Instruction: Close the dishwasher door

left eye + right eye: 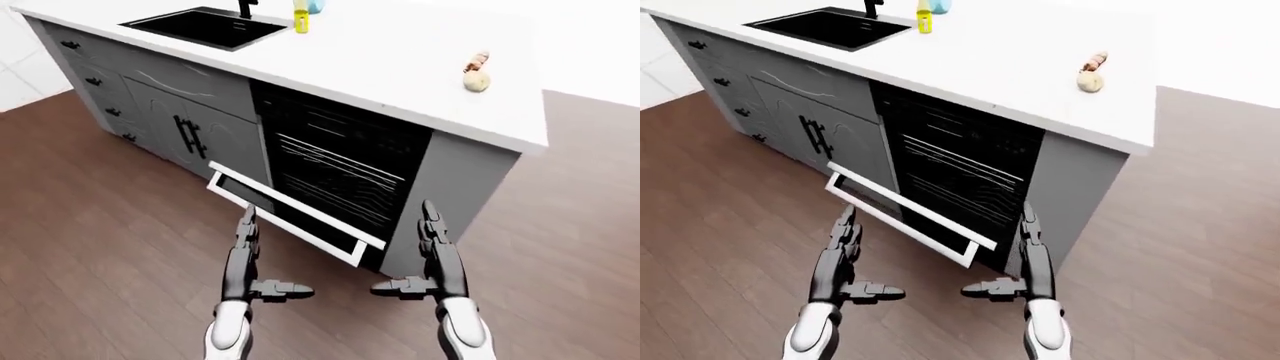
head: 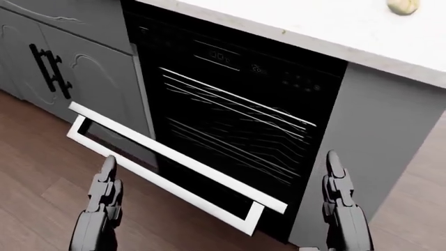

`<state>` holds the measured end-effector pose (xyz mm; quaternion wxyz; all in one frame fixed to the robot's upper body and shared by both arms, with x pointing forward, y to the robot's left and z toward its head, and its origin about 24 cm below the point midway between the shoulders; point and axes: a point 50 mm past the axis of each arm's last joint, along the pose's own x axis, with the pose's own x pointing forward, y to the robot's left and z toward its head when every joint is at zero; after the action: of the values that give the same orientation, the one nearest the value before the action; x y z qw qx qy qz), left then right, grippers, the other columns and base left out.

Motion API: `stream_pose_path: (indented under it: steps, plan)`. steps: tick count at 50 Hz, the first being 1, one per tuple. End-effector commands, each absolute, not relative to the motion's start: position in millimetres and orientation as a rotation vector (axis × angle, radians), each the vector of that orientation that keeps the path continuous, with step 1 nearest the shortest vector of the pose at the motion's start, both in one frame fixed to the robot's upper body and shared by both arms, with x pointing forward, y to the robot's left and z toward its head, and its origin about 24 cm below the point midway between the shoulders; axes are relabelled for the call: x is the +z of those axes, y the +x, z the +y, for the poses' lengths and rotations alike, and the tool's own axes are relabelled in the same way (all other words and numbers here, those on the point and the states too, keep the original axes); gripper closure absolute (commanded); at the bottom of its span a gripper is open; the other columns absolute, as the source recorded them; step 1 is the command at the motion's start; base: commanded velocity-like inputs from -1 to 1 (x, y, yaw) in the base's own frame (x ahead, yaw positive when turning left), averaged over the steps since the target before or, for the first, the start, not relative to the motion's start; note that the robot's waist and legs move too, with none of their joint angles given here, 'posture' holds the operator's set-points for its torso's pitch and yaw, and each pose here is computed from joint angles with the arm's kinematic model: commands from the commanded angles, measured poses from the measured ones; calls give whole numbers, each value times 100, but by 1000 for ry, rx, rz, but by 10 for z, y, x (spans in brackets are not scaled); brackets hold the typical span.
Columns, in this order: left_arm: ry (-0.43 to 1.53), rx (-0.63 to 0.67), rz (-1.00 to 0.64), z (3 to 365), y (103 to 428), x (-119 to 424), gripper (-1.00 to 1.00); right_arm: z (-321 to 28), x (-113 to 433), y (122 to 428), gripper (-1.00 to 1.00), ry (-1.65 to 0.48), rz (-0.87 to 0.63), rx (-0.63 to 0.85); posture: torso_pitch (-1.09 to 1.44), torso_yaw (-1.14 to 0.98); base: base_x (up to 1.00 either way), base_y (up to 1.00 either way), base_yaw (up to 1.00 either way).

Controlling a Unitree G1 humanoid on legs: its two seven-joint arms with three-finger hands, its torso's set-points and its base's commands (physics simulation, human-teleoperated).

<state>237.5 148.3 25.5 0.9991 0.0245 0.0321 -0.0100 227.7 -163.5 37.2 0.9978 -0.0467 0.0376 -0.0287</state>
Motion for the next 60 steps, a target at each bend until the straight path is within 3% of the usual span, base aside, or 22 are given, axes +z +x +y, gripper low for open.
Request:
stream_pose_path:
  steps: [1,60]
  plan:
    - [58,-12,-20,1512,2412,413,-100,-1596,522,2311,-100,-89,-4,-47,0,0,0,0,20]
    - [59,-18,-16,1494,2401,394,-100,-1594,542,2315,-100,-95,-5,-45,0,0,0,0,20]
